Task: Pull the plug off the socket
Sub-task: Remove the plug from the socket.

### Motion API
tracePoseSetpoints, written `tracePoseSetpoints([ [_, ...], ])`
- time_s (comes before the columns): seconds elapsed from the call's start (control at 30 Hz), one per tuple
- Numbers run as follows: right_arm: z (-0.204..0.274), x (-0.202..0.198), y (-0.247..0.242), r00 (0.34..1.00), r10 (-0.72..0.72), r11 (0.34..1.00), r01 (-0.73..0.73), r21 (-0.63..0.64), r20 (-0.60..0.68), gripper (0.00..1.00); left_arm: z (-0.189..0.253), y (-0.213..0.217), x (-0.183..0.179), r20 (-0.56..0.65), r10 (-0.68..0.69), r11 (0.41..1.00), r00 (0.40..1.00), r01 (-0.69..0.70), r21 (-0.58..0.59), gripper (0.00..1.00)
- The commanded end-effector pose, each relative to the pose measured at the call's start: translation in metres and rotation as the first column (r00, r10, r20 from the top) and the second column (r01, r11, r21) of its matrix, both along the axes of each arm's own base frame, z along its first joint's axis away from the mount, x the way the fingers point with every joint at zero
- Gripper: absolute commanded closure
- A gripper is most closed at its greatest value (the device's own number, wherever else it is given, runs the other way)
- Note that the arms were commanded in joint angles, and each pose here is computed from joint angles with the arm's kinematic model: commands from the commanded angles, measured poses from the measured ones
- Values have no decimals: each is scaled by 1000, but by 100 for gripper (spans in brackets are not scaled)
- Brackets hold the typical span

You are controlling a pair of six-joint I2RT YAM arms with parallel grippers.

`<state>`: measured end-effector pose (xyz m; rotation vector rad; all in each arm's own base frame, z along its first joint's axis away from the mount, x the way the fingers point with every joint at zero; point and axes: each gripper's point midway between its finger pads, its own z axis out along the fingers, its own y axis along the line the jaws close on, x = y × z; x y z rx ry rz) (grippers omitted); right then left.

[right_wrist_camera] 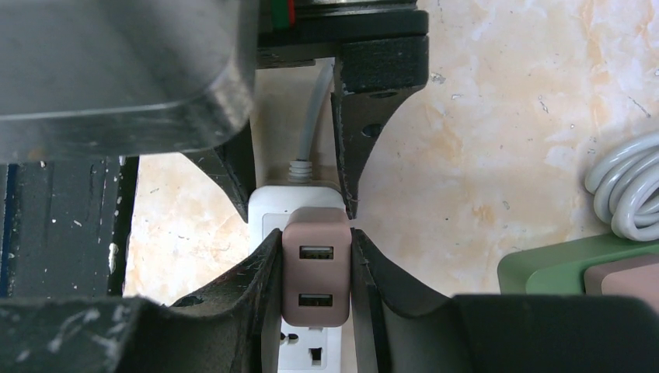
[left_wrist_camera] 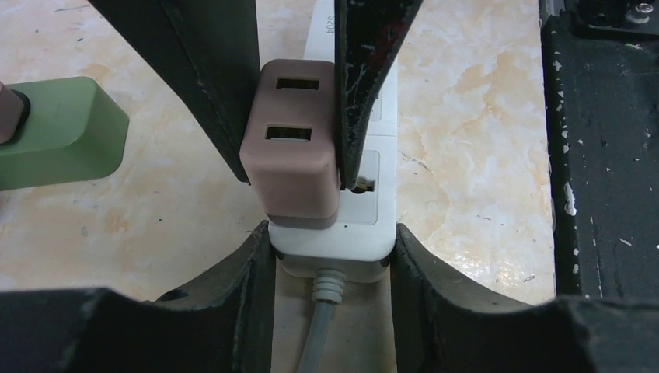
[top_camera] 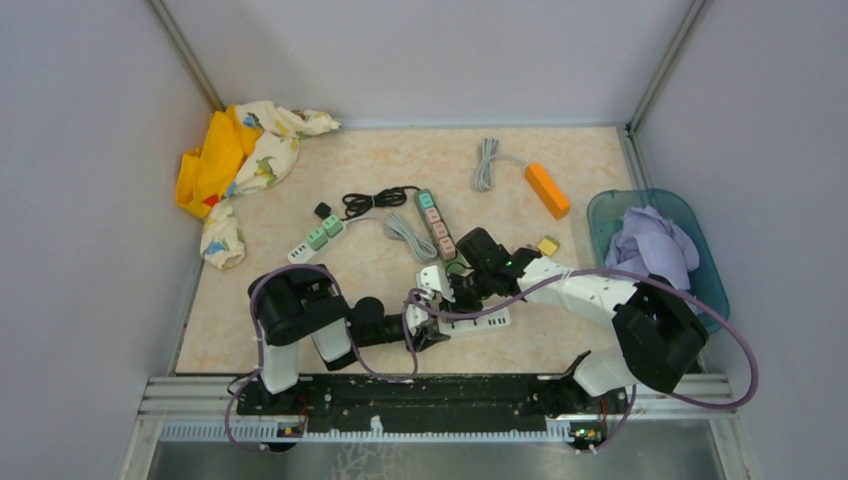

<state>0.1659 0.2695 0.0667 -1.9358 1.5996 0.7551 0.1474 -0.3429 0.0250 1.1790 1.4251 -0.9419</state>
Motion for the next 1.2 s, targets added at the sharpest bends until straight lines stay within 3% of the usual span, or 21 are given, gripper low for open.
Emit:
tracePoseSetpoints([
  [0.0, 23, 9, 14, 999, -3, 996, 0, 86, 36, 100, 16, -9, 4, 32, 3, 998, 999, -2, -60, 65],
  [0.1, 24, 11, 10, 999, -2, 997, -1, 76, 41, 100, 16, -5, 5, 34, 20, 998, 999, -18, -57, 90],
  [0.2, 28, 5, 5, 999, 35, 995, -37, 94, 22, 100, 14, 0, 4, 36, 29, 998, 999, -28, -50, 100],
  [0.43, 28, -24, 14, 989, 140, 980, -133, 146, -38, 100, 13, -6, 1, 14, 1, 999, 1000, 0, -55, 100],
  [0.67, 31, 8, 29, 999, -36, 989, 33, 141, 21, 100, 9, -9, -1, -13, -10, 998, 1000, 9, -55, 100],
  [0.83, 40, 22, 9, 998, -61, 983, 56, 173, 19, 100, 7, 0, -3, -17, 7, 999, 1000, -8, -48, 100],
  [1.03, 39, -9, 0, 994, 106, 975, -99, 197, -23, 100, 6, 2, -3, -20, 11, 999, 1000, -12, -49, 100],
  [1.17, 36, -19, 11, 990, 130, 973, -117, 198, -54, 100, 8, 0, -3, -23, 14, 998, 1000, -15, -56, 100],
])
